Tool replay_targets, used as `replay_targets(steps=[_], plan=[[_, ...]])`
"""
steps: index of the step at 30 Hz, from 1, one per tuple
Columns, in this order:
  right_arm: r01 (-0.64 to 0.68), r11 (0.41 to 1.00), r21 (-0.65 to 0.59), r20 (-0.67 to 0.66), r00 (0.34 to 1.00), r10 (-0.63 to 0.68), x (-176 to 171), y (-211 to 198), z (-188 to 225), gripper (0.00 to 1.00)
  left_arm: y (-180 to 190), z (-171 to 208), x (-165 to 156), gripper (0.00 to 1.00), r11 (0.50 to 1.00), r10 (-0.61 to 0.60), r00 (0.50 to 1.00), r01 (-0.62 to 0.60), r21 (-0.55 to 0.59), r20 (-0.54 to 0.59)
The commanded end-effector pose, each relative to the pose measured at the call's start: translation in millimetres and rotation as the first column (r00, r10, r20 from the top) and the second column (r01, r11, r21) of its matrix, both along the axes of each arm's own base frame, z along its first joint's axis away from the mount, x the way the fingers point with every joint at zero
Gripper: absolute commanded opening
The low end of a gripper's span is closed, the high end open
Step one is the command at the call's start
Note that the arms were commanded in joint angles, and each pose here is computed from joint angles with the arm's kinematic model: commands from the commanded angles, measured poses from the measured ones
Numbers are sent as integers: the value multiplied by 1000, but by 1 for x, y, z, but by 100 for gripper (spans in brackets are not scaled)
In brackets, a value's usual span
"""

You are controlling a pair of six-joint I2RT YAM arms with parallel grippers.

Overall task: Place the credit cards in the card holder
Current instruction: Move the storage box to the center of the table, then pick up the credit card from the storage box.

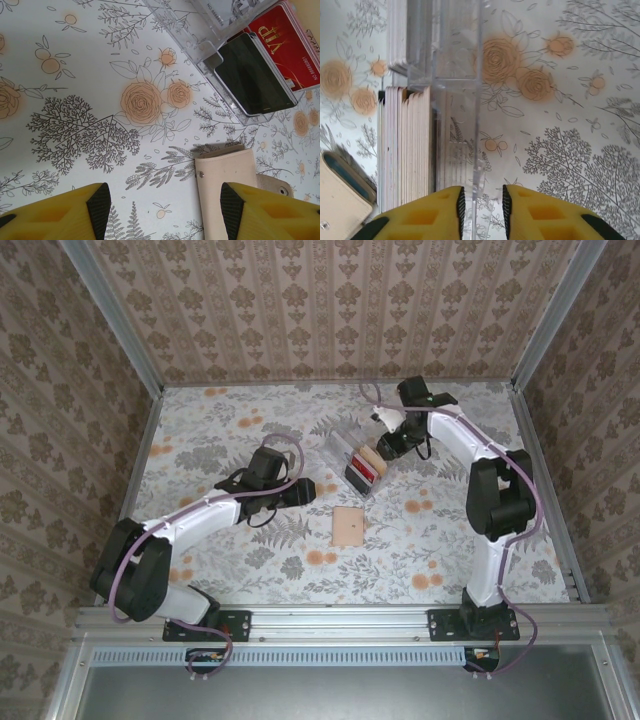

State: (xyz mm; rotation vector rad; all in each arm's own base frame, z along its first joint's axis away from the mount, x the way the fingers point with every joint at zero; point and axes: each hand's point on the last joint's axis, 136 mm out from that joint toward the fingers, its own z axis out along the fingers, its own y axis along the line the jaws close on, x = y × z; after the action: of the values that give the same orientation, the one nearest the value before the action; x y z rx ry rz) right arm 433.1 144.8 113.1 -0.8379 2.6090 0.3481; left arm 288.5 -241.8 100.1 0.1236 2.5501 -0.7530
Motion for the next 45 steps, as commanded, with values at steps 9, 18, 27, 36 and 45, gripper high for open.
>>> replay_targets(steps=[9, 18, 27, 36, 45], plan=[[174, 983, 59, 54, 983, -178, -11, 5, 54, 50, -1, 8, 4, 65, 999, 9, 1000, -9, -42, 19], [238, 966, -98, 124, 966, -226, -15, 25, 41, 47, -21, 14, 18, 69, 992, 16, 1000, -16, -121, 1], [208, 942, -264, 174, 971, -166, -12, 31, 24, 48, -28, 14, 24, 71, 987, 23, 1000, -24, -156, -7], [204, 908, -366, 202, 970, -136, -7, 33, 11, 48, -35, 13, 27, 74, 983, 17, 1000, -20, -185, -16], [206, 857, -473, 239, 966, -100, -4, 26, 1, 49, -40, 12, 31, 74, 978, 15, 1000, -20, -205, -24]])
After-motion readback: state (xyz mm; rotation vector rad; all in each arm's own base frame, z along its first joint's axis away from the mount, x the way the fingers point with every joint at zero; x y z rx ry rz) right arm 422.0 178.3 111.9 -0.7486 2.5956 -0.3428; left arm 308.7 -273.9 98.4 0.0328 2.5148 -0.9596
